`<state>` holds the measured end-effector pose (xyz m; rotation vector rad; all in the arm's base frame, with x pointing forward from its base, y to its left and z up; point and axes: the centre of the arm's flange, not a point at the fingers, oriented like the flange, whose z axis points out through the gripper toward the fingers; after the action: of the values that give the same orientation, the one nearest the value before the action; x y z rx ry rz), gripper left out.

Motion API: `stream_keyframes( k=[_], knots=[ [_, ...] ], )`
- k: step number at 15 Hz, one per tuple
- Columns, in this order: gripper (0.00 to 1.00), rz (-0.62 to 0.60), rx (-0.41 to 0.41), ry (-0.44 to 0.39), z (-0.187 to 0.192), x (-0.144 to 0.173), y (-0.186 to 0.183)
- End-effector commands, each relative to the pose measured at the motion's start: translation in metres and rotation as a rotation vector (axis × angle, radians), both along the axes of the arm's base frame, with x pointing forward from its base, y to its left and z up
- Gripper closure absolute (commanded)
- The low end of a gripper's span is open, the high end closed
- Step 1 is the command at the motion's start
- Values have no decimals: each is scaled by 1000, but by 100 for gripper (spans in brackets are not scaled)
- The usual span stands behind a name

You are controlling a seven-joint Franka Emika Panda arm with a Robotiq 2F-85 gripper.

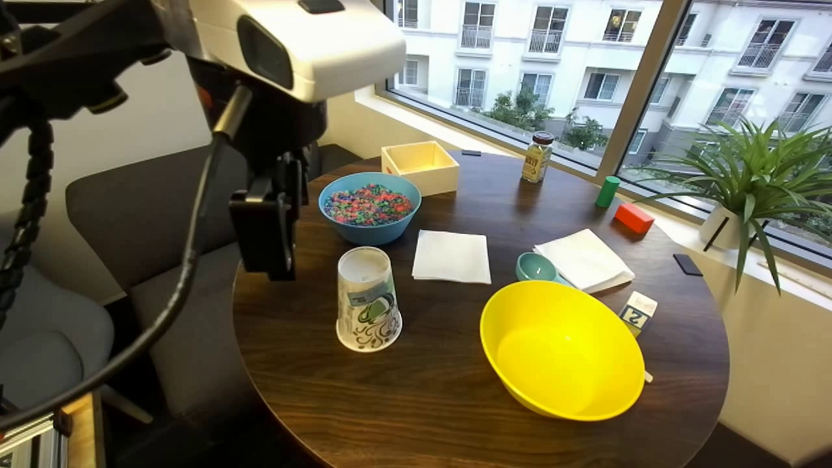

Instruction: Flip the cup on the table

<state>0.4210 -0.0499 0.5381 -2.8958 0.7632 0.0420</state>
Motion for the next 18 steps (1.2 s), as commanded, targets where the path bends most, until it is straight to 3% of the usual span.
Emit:
stream_keyframes(
  k=[1, 8, 18],
  knots=[
    [0, -145, 90, 42, -5, 12, -25],
    [0, -324, 181, 129, -35, 43, -56],
    [0, -386, 317, 215, -63, 84, -78]
  ],
)
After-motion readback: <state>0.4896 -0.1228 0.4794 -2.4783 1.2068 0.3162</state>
